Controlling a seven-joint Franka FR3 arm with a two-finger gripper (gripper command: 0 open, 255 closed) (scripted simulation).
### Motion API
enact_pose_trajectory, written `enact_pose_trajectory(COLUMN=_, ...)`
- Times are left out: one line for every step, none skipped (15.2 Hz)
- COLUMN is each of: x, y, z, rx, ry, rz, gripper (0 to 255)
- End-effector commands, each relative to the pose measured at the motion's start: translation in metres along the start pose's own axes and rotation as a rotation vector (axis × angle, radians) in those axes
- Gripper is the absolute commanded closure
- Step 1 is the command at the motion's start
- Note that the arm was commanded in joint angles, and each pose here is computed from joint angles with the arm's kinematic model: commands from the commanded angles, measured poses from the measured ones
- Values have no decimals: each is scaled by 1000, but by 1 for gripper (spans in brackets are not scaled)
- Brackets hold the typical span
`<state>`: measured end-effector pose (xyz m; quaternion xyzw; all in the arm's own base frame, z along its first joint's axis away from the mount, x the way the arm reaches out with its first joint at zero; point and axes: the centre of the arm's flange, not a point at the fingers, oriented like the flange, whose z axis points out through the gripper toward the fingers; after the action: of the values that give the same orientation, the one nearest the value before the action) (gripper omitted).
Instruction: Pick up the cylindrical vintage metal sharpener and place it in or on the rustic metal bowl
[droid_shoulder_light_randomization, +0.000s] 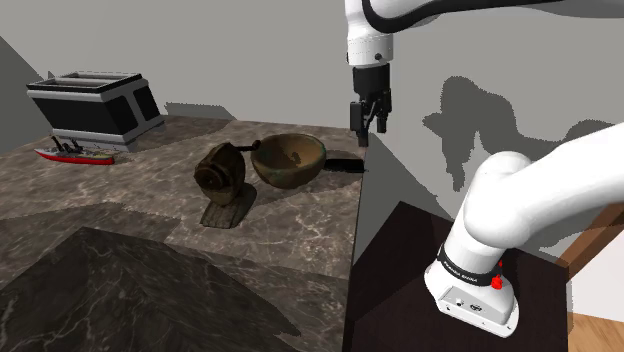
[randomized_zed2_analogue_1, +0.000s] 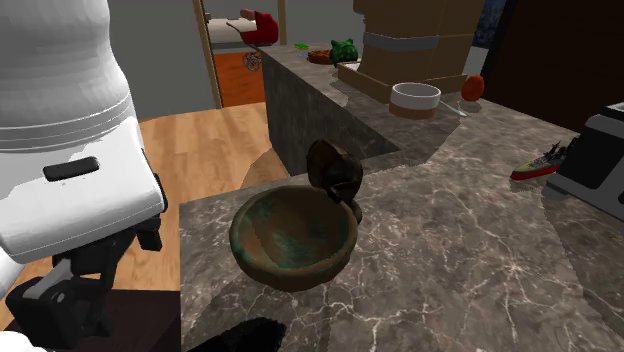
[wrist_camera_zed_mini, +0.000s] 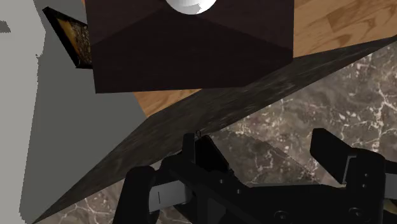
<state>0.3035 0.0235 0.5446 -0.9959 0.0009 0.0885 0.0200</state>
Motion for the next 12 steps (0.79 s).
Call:
enact_pose_trajectory(x=0, y=0, z=0, rx=0, ry=0, rz=0, gripper=0)
enact_pose_trajectory(x=11, y=-6, z=-3, rx=-7, ry=8, rz=-25, gripper=0)
enact_pose_trajectory(x=21, y=-12, z=-5, rx=-13, ry=15, rz=-50, gripper=0)
enact_pose_trajectory(x=32, y=-19, z=-8, rx=-20, ry=23, rz=-75, gripper=0)
enact_pose_trajectory(x=42, y=-26, z=-10, rx=-27, ry=30, rz=-100, gripper=0)
enact_pose_trajectory(x=52, y=-33, z=-13, rx=-34, ry=38, rz=-124, gripper=0)
enact_pose_trajectory(x=62, y=-40, z=-16, rx=-40, ry=45, rz=-149, gripper=0)
enact_pose_trajectory(x=72, y=-48, z=-19, rx=-47, ry=53, rz=-174, gripper=0)
enact_pose_trajectory(x=81, y=-56, z=-21, rx=-54, ry=60, rz=-199, gripper=0)
enact_pose_trajectory(x=90, y=-64, z=-24, rx=-60, ry=68, rz=-224, gripper=0)
enact_pose_trajectory(x=99, y=-72, z=-27, rx=-67, ry=75, rz=-249, gripper=0)
enact_pose_trajectory(x=108, y=-81, z=-30, rx=-74, ry=83, rz=-274, gripper=0)
